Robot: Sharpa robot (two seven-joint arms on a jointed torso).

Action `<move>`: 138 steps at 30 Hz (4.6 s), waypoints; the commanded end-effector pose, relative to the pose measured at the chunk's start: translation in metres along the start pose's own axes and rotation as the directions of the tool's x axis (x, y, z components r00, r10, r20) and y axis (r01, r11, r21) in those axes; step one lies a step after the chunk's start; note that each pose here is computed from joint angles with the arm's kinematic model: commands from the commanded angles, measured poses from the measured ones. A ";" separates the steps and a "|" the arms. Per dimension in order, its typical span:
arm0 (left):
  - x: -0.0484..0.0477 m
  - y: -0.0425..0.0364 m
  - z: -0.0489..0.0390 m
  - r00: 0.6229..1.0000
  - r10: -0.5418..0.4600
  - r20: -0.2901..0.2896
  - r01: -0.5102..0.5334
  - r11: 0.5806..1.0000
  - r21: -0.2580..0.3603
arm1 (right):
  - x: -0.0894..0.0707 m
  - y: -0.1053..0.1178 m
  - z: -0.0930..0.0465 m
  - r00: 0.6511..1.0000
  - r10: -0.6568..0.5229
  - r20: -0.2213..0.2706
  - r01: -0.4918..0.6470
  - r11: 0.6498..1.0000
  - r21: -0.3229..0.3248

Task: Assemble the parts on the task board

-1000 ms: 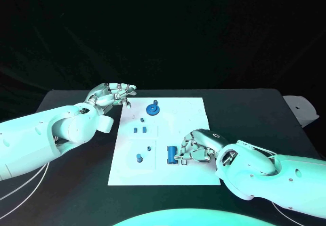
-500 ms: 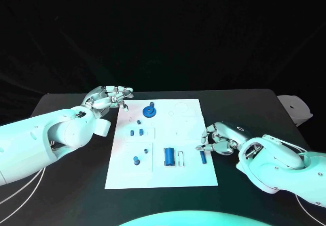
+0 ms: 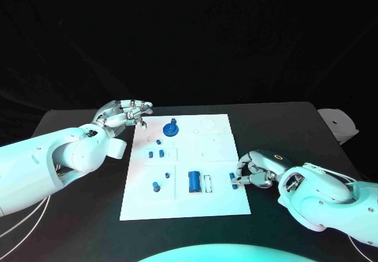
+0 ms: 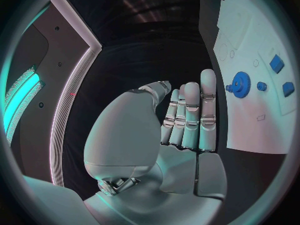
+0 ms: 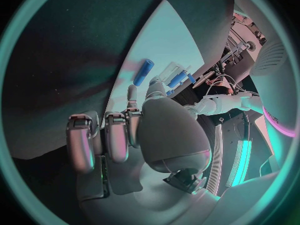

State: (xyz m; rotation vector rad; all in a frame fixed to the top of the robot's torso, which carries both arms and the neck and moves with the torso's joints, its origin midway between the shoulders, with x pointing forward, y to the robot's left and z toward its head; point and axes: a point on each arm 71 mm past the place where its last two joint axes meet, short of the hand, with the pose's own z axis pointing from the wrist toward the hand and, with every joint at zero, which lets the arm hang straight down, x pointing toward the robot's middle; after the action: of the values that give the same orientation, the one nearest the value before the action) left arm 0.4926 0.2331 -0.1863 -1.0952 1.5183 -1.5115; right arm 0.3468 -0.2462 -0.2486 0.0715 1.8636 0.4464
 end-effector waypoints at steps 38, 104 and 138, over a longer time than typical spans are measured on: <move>0.0006 -0.0005 -0.0019 1.000 -0.010 -0.015 0.010 1.000 -0.001 | 0.024 0.017 0.005 0.995 -0.076 -0.059 0.075 0.997 -0.019; 0.0026 -0.0001 -0.0014 1.000 -0.012 -0.022 0.012 1.000 -0.007 | 0.035 0.065 0.024 0.974 0.184 -0.132 -0.190 0.981 -0.035; -0.0113 -0.0031 0.0042 0.998 -0.051 0.045 0.047 0.996 0.076 | -0.039 0.008 0.071 0.850 0.520 0.085 -0.493 0.841 -0.222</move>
State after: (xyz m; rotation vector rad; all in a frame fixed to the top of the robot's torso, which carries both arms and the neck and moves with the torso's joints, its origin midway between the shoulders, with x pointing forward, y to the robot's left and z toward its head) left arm 0.4995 0.2411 -0.1884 -1.1183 1.4753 -1.5071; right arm 0.4197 -0.2291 -0.2340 0.3366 1.6956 0.7724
